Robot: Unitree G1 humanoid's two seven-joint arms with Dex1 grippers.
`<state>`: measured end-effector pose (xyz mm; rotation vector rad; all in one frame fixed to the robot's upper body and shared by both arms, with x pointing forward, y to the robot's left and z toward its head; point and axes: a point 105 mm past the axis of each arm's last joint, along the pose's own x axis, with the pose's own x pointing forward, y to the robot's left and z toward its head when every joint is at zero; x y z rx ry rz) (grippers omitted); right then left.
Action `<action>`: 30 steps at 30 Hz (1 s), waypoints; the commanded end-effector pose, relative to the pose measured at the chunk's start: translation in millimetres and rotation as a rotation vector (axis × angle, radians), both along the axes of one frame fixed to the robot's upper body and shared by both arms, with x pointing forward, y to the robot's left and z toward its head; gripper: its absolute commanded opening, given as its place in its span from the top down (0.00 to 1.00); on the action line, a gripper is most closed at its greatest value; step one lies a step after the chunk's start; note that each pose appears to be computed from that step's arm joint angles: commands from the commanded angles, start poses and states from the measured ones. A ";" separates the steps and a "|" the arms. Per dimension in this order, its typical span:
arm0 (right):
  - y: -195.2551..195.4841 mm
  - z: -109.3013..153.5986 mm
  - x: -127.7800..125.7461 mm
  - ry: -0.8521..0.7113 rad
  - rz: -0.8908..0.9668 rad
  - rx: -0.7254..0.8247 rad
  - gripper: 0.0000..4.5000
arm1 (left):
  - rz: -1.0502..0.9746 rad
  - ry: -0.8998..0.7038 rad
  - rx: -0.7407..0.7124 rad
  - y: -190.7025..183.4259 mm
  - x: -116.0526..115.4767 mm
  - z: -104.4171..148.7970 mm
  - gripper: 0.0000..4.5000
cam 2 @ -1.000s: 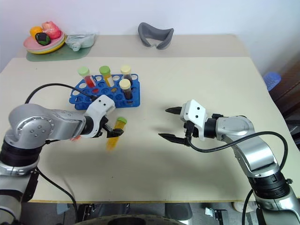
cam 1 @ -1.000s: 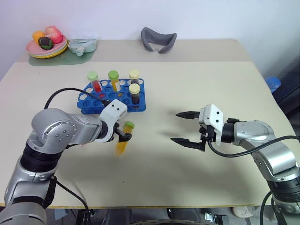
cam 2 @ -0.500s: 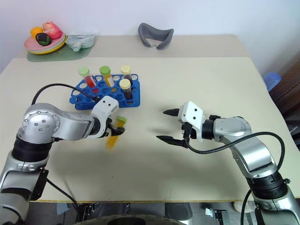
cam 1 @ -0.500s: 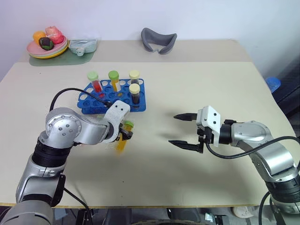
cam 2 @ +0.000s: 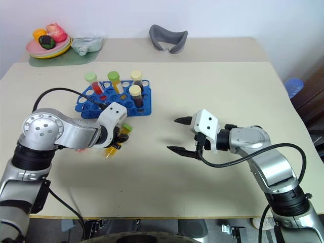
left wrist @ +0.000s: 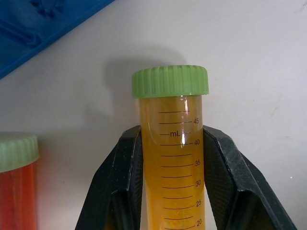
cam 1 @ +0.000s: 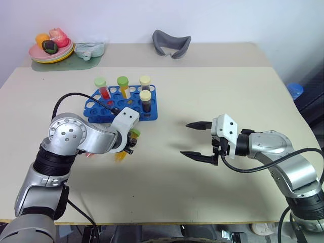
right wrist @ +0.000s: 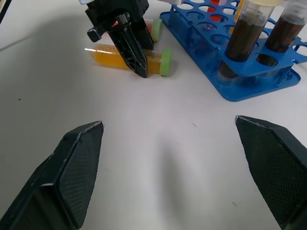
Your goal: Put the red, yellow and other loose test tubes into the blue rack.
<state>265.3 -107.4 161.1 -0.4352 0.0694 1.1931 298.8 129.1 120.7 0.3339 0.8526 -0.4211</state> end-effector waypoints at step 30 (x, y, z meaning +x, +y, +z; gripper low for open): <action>10.1 1.3 -6.5 -0.043 0.016 0.026 0.00 | -0.048 0.108 0.019 27.0 -9.8 1.8 0.50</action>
